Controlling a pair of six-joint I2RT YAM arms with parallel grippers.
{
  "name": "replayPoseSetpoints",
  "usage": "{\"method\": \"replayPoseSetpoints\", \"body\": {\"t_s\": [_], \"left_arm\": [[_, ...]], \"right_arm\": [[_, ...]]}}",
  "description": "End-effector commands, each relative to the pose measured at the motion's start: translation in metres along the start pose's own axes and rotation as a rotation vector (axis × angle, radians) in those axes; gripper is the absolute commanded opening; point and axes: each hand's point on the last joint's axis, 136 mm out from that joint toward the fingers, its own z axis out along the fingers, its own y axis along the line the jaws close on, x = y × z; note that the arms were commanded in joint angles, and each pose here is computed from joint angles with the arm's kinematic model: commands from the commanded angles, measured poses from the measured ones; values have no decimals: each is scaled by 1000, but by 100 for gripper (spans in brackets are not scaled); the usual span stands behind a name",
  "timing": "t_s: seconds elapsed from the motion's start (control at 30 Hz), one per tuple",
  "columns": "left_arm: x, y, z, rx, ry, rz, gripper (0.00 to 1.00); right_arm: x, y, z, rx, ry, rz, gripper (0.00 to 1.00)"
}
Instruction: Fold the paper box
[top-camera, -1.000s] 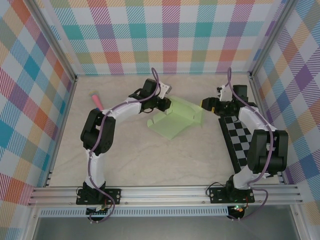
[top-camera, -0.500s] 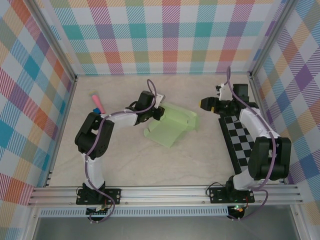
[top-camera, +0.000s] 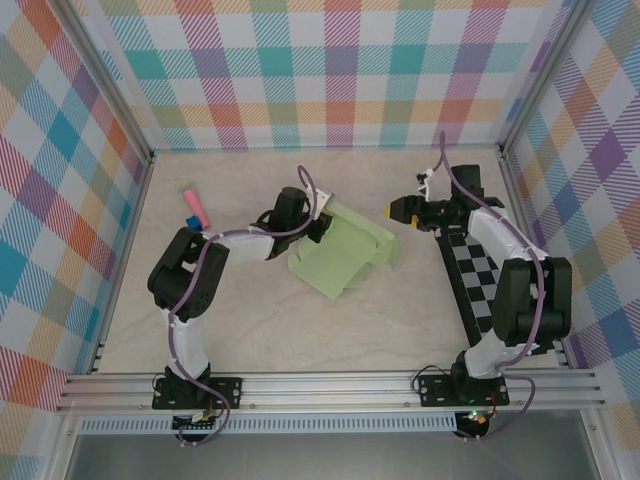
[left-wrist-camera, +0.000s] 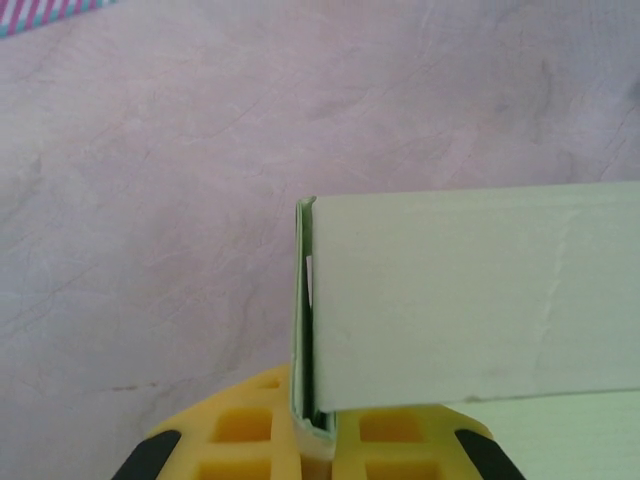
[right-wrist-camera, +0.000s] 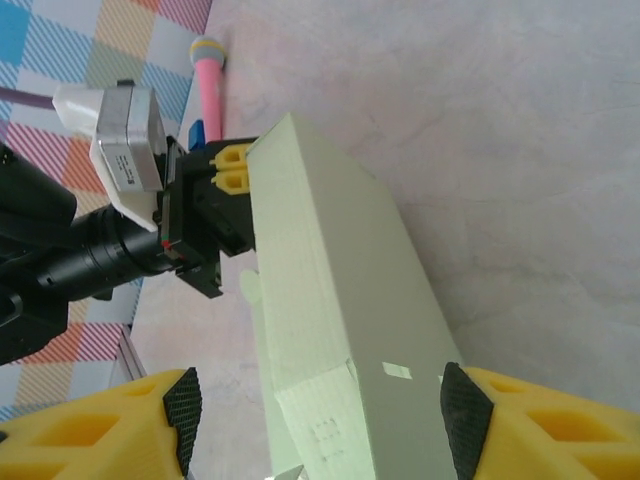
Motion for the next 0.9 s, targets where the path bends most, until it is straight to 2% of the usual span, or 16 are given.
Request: {"method": "replayPoseSetpoints", "body": {"t_s": [0.0, 0.1, 0.2, 0.4, 0.47, 0.67, 0.8, 0.87], "left_arm": [[-13, -11, 10, 20, -140, 86, 0], [-23, -18, 14, 56, -255, 76, 1], [-25, -28, 21, 121, -298, 89, 3], [-27, -33, 30, 142, -316, 112, 4], [-26, -34, 31, 137, -314, 118, 4], [-23, -46, 30, 122, -324, 165, 6], [-23, -52, 32, 131, -324, 188, 6], [-24, -54, 32, 138, -331, 185, 6]], "right_arm": [[-4, 26, 5, 21, 23, -200, 68], [3, 35, 13, 48, 33, -353, 70], [6, 40, 16, 19, -6, -462, 72], [4, 27, 26, 105, 74, -490, 72], [-3, 26, 28, 133, 69, -467, 72], [-17, 5, 31, 269, 64, -243, 72], [-19, -4, 34, 432, 135, -129, 71], [-17, -5, 39, 443, 171, -36, 70]]}}
